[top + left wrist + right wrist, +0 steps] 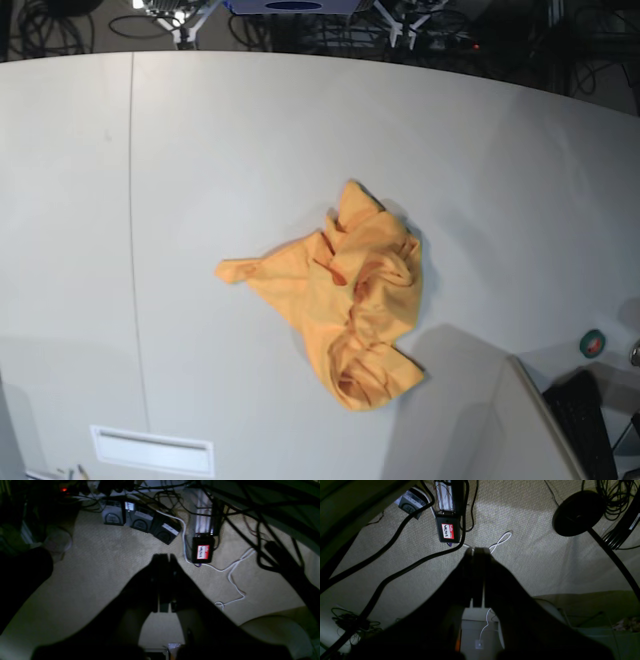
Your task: Layout the t-shirt on the table in an organized manner, then fold the t-shirt properly
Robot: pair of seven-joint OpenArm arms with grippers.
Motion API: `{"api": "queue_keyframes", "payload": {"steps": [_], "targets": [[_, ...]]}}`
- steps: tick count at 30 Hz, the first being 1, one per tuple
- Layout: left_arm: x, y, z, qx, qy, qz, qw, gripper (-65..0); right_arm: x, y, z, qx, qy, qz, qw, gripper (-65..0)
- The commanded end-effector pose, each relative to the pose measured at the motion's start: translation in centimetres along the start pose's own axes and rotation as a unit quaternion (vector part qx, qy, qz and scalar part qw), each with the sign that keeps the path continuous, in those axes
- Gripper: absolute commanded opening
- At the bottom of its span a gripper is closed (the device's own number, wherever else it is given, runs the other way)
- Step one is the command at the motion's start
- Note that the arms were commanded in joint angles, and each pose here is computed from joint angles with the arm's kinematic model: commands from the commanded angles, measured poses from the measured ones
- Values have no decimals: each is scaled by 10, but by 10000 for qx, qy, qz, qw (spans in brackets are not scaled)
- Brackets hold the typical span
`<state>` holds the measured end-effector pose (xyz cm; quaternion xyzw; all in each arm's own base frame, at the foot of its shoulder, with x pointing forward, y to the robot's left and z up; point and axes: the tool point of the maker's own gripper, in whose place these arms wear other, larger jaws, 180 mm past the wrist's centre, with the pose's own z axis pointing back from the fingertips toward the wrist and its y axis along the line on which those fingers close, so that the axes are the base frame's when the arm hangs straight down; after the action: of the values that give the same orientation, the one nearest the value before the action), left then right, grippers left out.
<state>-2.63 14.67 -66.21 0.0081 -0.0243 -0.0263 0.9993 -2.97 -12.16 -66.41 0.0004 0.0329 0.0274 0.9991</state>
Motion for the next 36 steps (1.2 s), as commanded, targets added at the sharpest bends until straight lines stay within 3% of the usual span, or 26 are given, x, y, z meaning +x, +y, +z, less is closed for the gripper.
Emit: {"api": "queue_keyframes", "payload": {"steps": [1,8,14,18,22,30,36], "targets": [[-5,1,1,3,35,-33,10000,-650,-1,-2,0,-4,-3,16,10000,-650],[-9,1,1,10,66,-35,10000,-650,1,-2,0,-3,-96,16,10000,-650],[-30,36,11,264,-27,-156,9995,-650,-43,1,1,24,103,-14,9999,-650],[-47,56,27,391,-216,-323,9985,-650,-57,2,8,17,-134,-21,9999,-650],[-60,63,44,417,-390,-440,9974,-650,-70,5,24,8,-442,-26,9990,-650],[-69,80,71,492,-625,-699,9944,-650,-87,5,68,-38,-625,-62,9980,-650],[-40,80,110,442,-1314,-976,9855,-650,-78,-31,109,-448,-593,-450,9962,-650]]}}
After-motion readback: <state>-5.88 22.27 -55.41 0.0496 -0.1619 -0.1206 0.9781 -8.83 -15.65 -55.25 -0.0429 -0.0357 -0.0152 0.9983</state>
